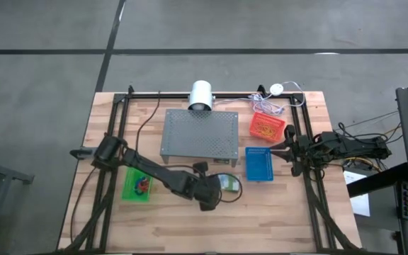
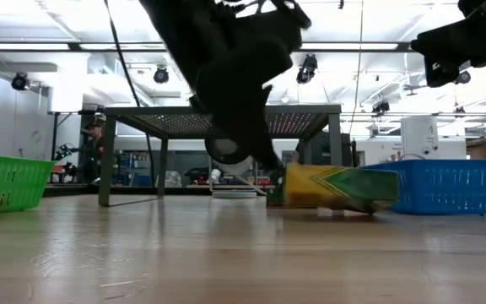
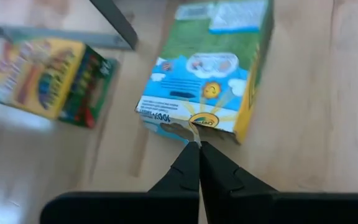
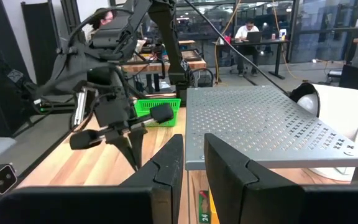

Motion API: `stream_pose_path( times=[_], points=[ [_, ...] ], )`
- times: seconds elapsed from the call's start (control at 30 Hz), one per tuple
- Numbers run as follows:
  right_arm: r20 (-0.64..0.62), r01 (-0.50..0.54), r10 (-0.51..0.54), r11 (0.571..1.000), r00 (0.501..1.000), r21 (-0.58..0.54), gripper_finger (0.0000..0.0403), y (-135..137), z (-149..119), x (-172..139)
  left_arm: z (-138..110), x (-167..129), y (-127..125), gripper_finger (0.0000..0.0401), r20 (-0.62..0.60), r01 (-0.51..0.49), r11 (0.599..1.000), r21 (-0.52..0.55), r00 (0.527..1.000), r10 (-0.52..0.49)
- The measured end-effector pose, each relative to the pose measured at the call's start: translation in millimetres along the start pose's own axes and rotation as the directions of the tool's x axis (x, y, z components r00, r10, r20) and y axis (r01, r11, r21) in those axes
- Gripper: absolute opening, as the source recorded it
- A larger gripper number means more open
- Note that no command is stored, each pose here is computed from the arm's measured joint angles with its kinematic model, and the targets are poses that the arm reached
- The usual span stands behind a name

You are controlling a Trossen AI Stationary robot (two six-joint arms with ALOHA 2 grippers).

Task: Pick & Place Office Desk Supplies
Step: Put the bottom pack of yellow crayons into the blue bin

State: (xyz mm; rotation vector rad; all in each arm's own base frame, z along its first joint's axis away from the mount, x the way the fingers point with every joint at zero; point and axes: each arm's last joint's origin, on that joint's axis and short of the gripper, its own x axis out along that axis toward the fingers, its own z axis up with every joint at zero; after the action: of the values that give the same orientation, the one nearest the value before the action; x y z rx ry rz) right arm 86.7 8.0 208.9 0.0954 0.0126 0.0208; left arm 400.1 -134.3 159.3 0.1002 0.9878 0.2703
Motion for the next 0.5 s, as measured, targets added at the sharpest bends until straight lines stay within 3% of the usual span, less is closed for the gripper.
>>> stream_pose_path(
  times=[0.27,0.5],
  points=[
    [0.0,0.0,0.0,1.0,1.0,0.0,0.0063,0.0,-0.1,0.0,7.1,-3.9,2.3,0.0001,0.071,-0.049,0.996,0.075,0.996,0.044],
    [0.0,0.0,0.0,1.0,1.0,0.0,0.0063,0.0,0.0,0.0,8.8,-3.8,3.6,0.0001,0.093,-0.083,0.994,0.07,0.993,0.076]
  ],
)
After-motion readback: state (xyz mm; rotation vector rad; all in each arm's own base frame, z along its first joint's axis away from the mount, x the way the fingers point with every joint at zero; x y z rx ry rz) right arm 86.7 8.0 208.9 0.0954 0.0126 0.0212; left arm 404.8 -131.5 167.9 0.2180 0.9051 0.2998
